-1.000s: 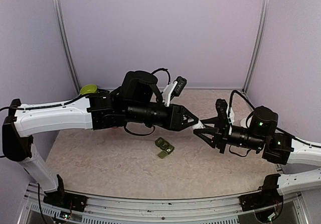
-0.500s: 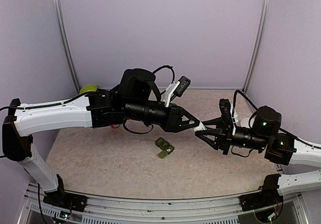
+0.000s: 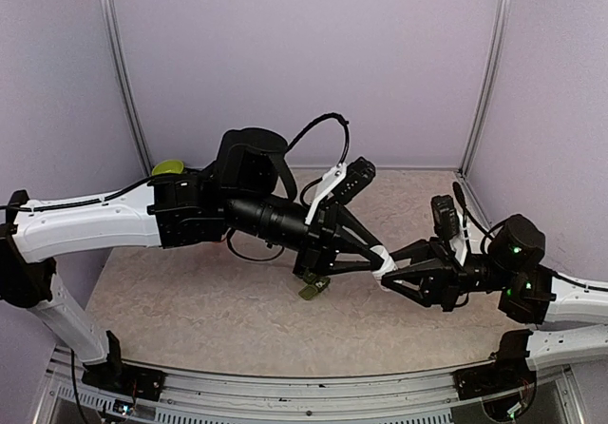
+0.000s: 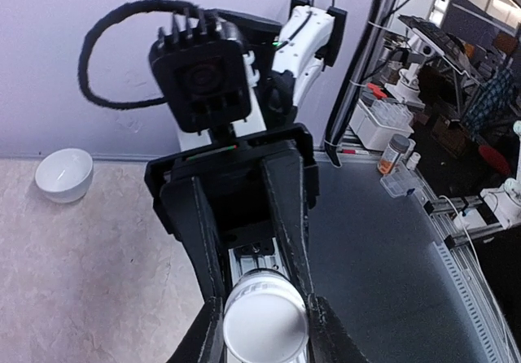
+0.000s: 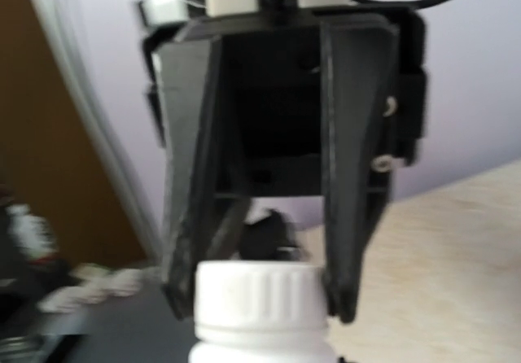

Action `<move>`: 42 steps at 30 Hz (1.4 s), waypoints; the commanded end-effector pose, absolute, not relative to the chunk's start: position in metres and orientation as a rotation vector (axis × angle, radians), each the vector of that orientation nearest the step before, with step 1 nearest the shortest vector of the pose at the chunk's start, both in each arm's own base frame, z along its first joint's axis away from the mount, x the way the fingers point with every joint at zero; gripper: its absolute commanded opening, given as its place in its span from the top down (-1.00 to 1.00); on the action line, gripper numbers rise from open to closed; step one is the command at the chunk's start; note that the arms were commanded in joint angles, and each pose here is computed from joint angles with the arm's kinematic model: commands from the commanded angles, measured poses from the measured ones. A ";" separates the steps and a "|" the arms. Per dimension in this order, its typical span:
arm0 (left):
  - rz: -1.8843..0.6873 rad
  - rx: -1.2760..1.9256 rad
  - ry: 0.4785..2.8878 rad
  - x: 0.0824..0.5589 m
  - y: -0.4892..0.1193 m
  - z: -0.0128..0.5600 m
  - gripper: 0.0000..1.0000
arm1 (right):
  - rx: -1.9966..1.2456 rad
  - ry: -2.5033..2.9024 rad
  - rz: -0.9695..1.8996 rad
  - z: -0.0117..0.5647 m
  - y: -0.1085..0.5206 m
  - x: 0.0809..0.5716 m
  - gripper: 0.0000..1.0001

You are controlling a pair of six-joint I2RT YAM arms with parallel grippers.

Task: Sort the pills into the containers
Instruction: Screw the lid of the pill bottle onto the pill bottle.

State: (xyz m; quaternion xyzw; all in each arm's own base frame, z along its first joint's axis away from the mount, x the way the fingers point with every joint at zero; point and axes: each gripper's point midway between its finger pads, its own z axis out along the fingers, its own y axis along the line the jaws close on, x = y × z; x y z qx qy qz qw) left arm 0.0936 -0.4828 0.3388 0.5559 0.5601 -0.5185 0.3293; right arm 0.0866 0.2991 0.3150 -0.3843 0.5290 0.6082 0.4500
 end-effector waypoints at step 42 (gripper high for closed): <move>-1.385 0.931 1.694 0.135 -0.455 0.355 -0.98 | -0.922 1.373 1.108 0.317 0.295 0.130 1.00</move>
